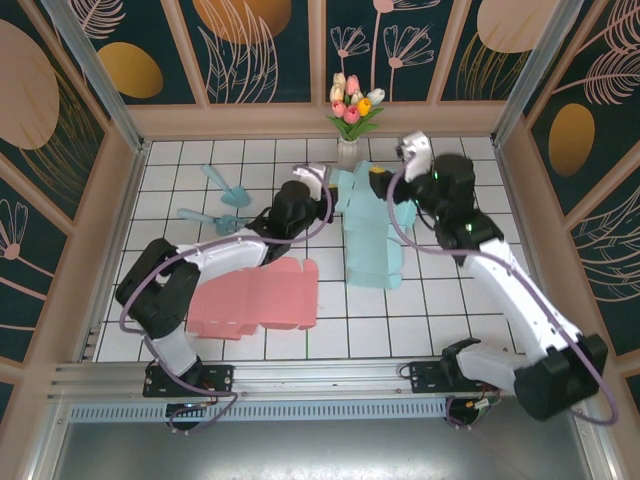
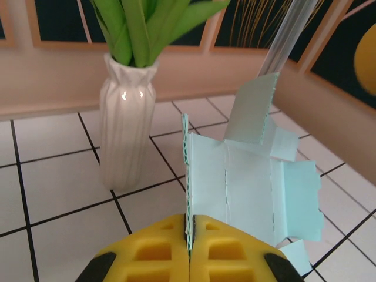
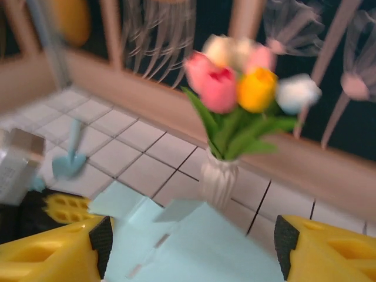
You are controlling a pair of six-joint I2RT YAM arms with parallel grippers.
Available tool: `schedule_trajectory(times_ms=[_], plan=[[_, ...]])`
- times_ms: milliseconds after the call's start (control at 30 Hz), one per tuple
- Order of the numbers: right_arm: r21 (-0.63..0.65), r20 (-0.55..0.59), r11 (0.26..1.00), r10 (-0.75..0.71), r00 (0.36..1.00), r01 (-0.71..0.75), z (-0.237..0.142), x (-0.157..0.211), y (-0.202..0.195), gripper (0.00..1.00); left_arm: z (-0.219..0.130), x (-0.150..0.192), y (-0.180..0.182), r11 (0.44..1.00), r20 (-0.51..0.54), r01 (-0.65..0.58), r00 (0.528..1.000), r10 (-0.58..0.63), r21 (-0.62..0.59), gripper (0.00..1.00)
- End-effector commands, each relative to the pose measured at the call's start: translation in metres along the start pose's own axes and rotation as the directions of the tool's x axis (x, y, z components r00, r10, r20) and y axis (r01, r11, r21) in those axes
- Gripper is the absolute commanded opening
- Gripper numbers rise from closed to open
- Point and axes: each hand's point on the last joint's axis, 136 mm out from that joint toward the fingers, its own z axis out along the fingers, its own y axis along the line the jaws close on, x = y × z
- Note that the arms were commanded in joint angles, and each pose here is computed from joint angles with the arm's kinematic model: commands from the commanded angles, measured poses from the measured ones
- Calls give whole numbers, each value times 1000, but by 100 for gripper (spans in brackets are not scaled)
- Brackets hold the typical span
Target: Fold the paper box
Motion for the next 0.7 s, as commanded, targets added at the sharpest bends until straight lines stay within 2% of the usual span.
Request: schedule_trajectory(times_ms=[0,67,133,167,200,300,400,667], plan=[[-316,-20,871,-403,915,376,-2,15,34,76,-30,-47,-17,995,246,-18,969,-6,97,0],[-361,7,825,-464,886,435,-5,14,25,76,-42,-48,-14,995,298,-31,955,1,97,0],[-363,12,814,-483,876,454,-7,12,8,74,-50,-45,-10,996,328,-46,945,17,81,0],[-362,2,808,-498,867,465,-6,15,-1,69,-52,-44,-8,995,336,-58,941,29,76,0],[-363,-24,804,-514,857,472,-4,21,-8,64,-54,-42,-7,995,343,-70,939,41,72,0],[-409,-119,795,-534,837,449,6,46,-17,61,-56,-38,-4,994,357,-90,932,64,55,0],[-446,-163,788,-537,827,424,16,68,-18,59,-54,-35,0,994,358,-99,930,79,37,0],[-480,-282,786,-558,780,389,36,109,-30,58,-52,-26,0,989,346,-147,930,127,34,0]])
